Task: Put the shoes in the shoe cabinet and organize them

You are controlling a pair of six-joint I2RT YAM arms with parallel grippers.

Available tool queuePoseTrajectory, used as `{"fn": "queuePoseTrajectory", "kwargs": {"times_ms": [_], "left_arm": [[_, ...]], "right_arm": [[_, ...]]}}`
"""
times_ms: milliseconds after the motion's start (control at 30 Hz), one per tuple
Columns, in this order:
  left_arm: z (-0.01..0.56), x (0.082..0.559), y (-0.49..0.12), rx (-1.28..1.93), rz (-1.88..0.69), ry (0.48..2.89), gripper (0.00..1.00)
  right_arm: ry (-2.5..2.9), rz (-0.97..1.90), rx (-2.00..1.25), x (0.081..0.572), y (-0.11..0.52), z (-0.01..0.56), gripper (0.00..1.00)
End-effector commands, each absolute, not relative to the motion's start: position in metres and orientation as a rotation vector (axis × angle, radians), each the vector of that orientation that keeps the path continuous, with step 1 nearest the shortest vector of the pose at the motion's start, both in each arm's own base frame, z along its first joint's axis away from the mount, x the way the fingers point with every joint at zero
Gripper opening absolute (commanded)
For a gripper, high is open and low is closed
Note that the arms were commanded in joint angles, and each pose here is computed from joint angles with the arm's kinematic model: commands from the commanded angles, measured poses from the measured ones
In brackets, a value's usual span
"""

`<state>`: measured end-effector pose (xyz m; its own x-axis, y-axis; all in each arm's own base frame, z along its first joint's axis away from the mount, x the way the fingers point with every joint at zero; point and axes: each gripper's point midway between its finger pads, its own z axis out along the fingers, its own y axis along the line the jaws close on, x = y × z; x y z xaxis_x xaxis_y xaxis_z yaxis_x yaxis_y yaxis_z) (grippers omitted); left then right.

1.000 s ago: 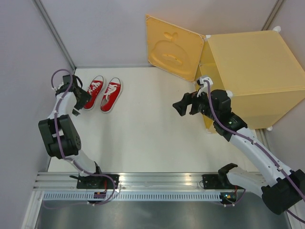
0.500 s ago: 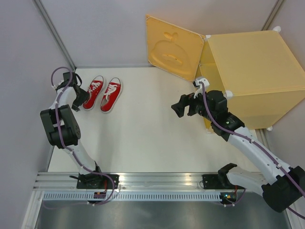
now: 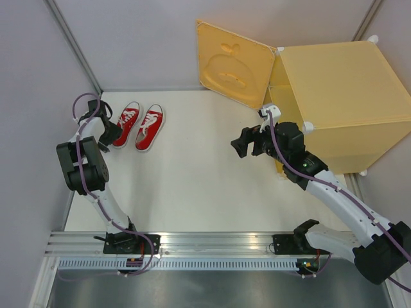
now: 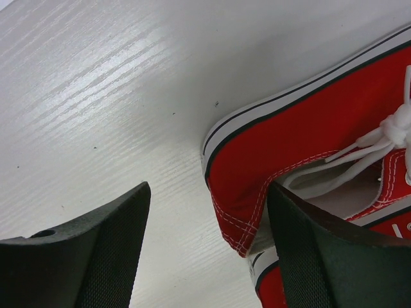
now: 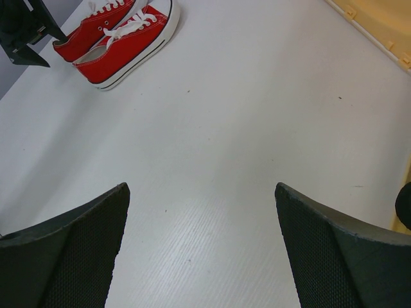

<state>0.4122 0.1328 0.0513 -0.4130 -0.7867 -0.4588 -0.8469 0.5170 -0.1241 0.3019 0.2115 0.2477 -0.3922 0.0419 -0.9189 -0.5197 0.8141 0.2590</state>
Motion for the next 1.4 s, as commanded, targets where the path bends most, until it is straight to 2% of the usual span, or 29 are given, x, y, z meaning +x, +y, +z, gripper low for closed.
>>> {"fn": "queuePoseTrajectory", "kwargs": {"times_ms": [0, 133, 267, 500, 567, 600, 700, 733, 800, 833, 1233, 1367], "left_arm": [[0.043, 0.405, 0.13, -1.287, 0.218, 2.351, 0.77], [0.041, 0.402, 0.135, -1.251, 0.267, 2.372, 0.77], [0.03, 0.404, 0.134, -1.231, 0.27, 2.413, 0.67], [0.022, 0.421, 0.128, -1.228, 0.242, 2.431, 0.62], [0.022, 0.426, 0.127, -1.234, 0.223, 2.434, 0.56], [0.02, 0.427, 0.127, -1.24, 0.222, 2.438, 0.53], [0.027, 0.43, 0.129, -1.241, 0.229, 2.428, 0.32], [0.035, 0.431, 0.13, -1.238, 0.235, 2.413, 0.19], [0.046, 0.433, 0.132, -1.229, 0.234, 2.388, 0.1], [0.057, 0.433, 0.134, -1.226, 0.236, 2.363, 0.03], [0.151, 0.436, 0.12, -1.208, 0.082, 2.152, 0.02], [0.18, 0.438, 0.092, -1.123, 0.019, 2.126, 0.02]], "right_arm": [[1.848, 0.619, -0.363, 0.307, 0.213, 0.255, 0.97], [1.851, 0.62, -0.36, 0.306, 0.213, 0.255, 0.97], [1.85, 0.615, -0.359, 0.307, 0.213, 0.253, 0.97], [1.857, 0.605, -0.35, 0.308, 0.211, 0.251, 0.97], [1.862, 0.601, -0.349, 0.308, 0.211, 0.25, 0.97], [1.86, 0.6, -0.347, 0.308, 0.211, 0.25, 0.97], [1.863, 0.594, -0.346, 0.308, 0.21, 0.25, 0.96], [1.863, 0.591, -0.344, 0.309, 0.209, 0.251, 0.97], [1.866, 0.589, -0.343, 0.308, 0.209, 0.25, 0.97], [1.863, 0.591, -0.344, 0.308, 0.209, 0.251, 0.96], [1.86, 0.612, -0.349, 0.304, 0.21, 0.255, 0.96], [1.864, 0.616, -0.355, 0.302, 0.21, 0.258, 0.96]]}}
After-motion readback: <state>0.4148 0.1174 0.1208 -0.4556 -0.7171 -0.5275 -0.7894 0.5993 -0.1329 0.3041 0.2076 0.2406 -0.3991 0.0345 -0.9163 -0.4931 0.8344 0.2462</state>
